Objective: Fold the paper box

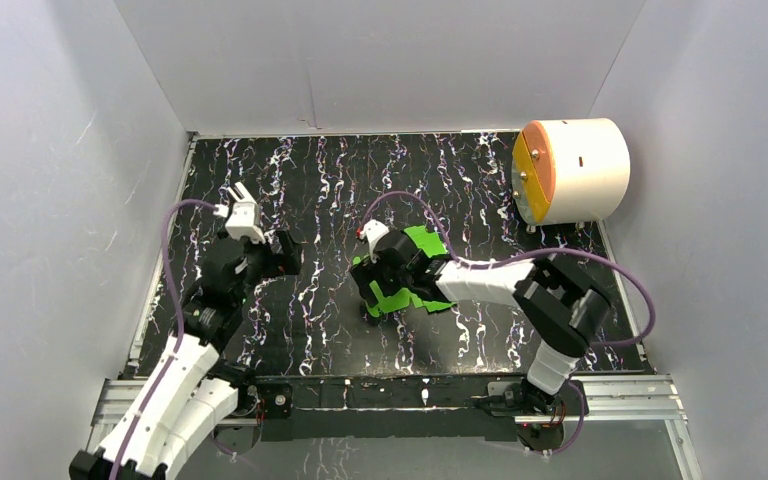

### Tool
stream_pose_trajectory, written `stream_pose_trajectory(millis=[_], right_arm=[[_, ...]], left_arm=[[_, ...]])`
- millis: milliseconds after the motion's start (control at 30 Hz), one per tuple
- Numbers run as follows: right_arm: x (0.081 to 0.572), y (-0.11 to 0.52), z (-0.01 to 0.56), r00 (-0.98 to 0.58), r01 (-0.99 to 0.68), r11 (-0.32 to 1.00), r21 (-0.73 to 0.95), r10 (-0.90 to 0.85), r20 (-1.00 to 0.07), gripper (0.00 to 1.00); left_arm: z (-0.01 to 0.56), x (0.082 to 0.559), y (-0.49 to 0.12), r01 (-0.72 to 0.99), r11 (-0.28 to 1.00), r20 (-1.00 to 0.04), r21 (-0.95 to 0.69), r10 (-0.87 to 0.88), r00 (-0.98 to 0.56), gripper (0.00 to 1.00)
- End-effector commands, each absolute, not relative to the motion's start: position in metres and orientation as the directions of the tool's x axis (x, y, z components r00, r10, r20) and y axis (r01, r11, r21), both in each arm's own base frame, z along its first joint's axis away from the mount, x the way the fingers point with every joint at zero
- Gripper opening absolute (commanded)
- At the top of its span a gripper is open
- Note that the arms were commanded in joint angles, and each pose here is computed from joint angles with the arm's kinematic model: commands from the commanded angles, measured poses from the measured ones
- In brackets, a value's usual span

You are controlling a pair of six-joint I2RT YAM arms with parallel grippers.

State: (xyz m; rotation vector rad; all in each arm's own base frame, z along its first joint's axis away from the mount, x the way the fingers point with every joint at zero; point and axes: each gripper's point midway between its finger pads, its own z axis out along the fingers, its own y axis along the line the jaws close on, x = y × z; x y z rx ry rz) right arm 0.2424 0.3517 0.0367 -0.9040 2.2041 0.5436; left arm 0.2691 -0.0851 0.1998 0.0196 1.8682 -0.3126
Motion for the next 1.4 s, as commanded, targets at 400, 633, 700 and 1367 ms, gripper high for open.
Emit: stream_pose_trajectory(millis=[400, 633, 700, 1367], right_arm=[[0.242, 0.215, 0.088, -0.732, -0.177, 0.971, 0.158, -0.023, -0.681, 0.98], [0.227, 0.182, 0.074, -0.763, -0.014, 0.969, 0.248, 0.15, -0.628, 0.96], [0.224, 0.178, 0.069, -0.764, 0.022, 0.965, 0.26, 0.184, -0.618, 0.95], [0.228, 0.179, 0.043, -0.78, 0.042, 0.955, 0.292, 0.214, -0.588, 0.91]], left_arm=[[0.151, 0.306, -0.177, 0.335, 0.843, -0.684, -0.421, -0.052, -0.728, 0.9], [0.129, 0.336, -0.218, 0.381, 0.803, -0.606, -0.458, 0.032, -0.795, 0.89], [0.12, 0.34, -0.23, 0.39, 0.795, -0.582, -0.464, 0.058, -0.811, 0.89], [0.045, 0.336, -0.269, 0.407, 0.78, -0.416, -0.475, 0.208, -0.885, 0.81]])
